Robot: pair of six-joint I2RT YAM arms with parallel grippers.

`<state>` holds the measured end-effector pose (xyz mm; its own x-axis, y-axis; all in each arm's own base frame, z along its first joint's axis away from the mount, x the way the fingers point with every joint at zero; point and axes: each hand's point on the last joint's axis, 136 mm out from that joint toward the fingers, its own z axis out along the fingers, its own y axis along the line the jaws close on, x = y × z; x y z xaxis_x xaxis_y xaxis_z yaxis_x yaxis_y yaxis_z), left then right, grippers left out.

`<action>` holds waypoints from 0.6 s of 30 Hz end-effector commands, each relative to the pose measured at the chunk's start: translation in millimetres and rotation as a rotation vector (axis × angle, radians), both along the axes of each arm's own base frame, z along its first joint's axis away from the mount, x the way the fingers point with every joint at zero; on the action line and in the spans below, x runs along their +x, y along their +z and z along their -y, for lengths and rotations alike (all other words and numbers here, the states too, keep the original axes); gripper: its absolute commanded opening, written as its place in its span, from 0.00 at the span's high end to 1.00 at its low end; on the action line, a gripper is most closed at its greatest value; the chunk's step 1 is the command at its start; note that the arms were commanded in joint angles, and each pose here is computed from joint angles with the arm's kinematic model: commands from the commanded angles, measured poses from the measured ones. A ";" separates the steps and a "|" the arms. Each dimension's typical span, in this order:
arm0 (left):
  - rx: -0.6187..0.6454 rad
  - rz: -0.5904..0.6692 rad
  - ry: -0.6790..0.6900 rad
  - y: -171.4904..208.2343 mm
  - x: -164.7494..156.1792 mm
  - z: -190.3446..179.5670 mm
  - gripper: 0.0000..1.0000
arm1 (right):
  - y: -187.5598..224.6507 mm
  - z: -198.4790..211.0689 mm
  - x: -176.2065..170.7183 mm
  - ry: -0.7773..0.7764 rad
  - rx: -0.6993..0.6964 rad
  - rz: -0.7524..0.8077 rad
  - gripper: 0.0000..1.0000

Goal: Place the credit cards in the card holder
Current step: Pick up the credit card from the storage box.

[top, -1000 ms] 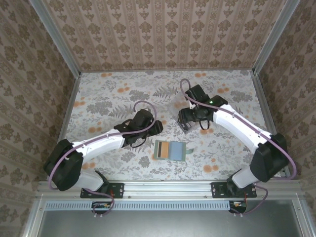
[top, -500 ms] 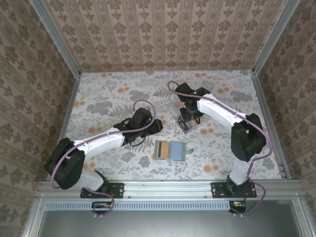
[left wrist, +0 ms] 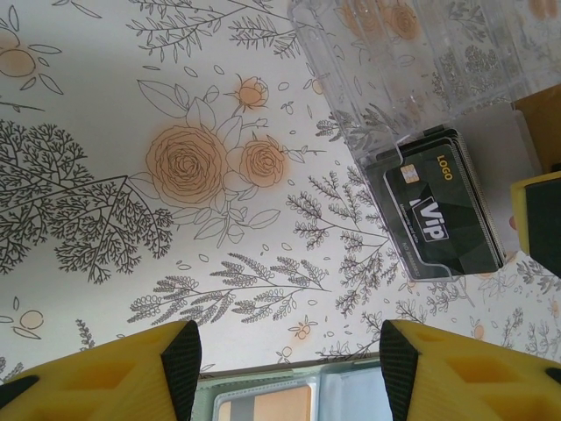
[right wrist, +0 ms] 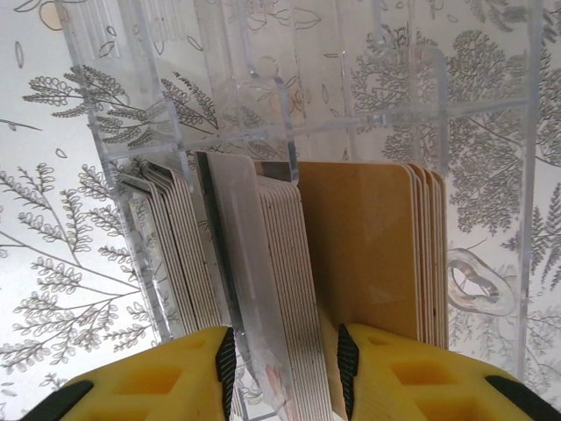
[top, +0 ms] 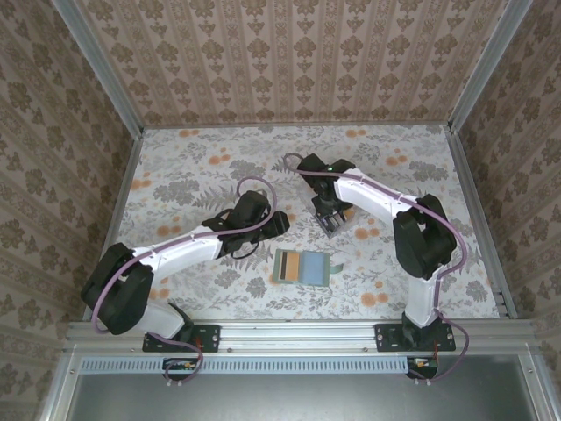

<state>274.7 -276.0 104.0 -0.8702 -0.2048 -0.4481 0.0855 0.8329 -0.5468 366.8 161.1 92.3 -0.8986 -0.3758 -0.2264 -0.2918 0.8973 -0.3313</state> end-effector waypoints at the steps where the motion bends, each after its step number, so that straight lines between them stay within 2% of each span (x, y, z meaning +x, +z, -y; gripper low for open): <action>1: -0.005 0.013 -0.011 4.4 5.0 3.1 0.41 | 5.6 10.6 4.9 0.007 -0.106 0.031 0.60; 18: -0.007 0.000 -0.009 -0.1 2.9 1.6 0.41 | 1.6 11.8 6.1 0.074 -0.306 0.098 0.67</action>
